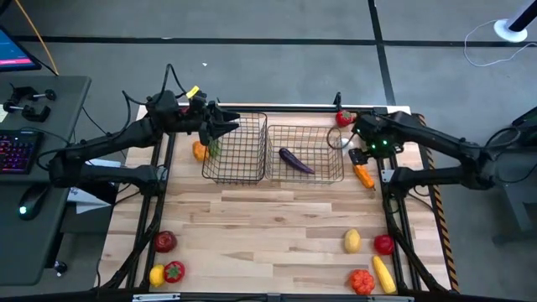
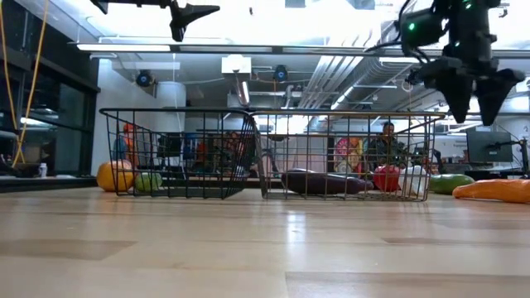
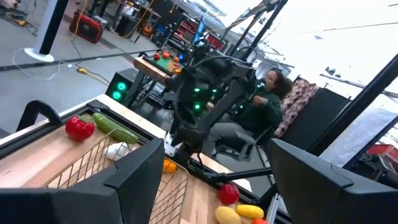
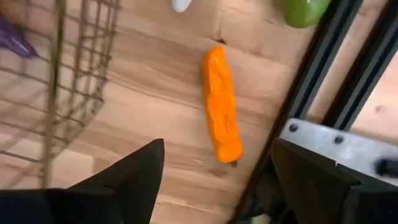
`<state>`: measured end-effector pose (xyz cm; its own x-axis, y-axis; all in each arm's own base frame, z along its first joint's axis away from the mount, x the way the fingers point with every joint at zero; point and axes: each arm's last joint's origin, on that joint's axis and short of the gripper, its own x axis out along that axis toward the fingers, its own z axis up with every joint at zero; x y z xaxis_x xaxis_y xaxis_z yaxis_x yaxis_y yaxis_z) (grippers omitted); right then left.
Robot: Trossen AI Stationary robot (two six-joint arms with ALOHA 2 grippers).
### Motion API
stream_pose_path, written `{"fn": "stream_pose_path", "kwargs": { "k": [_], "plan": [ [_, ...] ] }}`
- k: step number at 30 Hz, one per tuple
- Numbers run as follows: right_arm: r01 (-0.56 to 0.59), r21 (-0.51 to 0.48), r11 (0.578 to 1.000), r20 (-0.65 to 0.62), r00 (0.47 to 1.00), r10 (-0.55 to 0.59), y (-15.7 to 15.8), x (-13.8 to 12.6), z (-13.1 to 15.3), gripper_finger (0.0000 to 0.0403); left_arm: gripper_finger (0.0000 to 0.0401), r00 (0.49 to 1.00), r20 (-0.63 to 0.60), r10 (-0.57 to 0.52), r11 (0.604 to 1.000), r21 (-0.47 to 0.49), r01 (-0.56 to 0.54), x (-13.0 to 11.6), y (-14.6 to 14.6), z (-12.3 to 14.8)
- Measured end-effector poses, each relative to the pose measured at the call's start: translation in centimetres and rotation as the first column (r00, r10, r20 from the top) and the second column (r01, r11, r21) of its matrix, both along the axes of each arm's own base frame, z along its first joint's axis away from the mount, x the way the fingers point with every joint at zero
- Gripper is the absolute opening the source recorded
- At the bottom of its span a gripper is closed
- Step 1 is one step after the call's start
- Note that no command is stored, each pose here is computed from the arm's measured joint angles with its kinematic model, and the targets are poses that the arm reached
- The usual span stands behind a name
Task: Sort produce into baskets
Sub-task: Put the yellow chili pepper into the right wire basket
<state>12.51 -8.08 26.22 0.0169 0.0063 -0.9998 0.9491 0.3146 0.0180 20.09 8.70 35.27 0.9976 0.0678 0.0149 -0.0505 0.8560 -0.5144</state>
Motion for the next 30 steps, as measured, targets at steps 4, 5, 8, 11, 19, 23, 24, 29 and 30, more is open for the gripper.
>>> {"fn": "stream_pose_path", "kwargs": {
  "k": [4,5,8,11,19,23,24,29,30],
  "plan": [
    [-0.095,0.085,0.992,-0.029,0.995,0.098,-1.6,0.4,-1.1,0.0275,0.0275,1.0,0.0,-0.001,1.0,-0.001,0.001,0.0,0.0,0.0],
    [-0.117,0.11,0.987,-0.037,0.992,0.122,-2.0,0.4,-1.4,0.0272,0.0275,1.0,0.001,0.0,1.0,-0.002,0.0,0.0,0.0,0.0],
    [-0.191,0.177,0.966,-0.062,0.977,0.205,-3.0,0.7,-2.4,0.0266,0.0275,1.0,0.002,-0.001,1.0,-0.017,0.001,0.0,0.0,0.0],
    [-0.27,0.255,0.929,-0.086,0.95,0.299,-3.7,0.9,-3.3,0.0262,0.0275,1.0,0.004,-0.001,1.0,-0.025,0.001,0.0,0.0,0.0],
    [-0.394,0.412,0.821,-0.09,0.879,0.467,-3.7,1.3,-6.3,0.0261,0.0275,1.0,0.004,-0.001,1.0,-0.027,0.001,0.0,0.0,0.0],
    [-0.385,0.457,0.802,-0.105,0.872,0.478,-3.0,0.7,-8.1,0.0261,0.0275,1.0,0.011,0.001,1.0,-0.023,0.0,0.0,0.0,0.1],
    [-0.381,0.463,0.8,-0.1,0.875,0.474,-2.9,0.6,-8.2,0.0261,0.0275,1.0,0.015,0.006,1.0,-0.021,-0.006,0.0,0.0,0.1],
    [-0.386,0.419,0.822,-0.073,0.888,0.454,-3.3,1.2,-8.0,0.0261,0.0275,0.999,0.038,0.011,1.0,-0.008,-0.011,0.0,0.0,0.4],
    [-0.379,0.407,0.831,-0.068,0.895,0.441,-3.4,1.3,-8.0,0.0261,0.0275,0.999,0.041,0.012,1.0,-0.007,-0.012,0.0,0.0,0.4]
  ]
}}
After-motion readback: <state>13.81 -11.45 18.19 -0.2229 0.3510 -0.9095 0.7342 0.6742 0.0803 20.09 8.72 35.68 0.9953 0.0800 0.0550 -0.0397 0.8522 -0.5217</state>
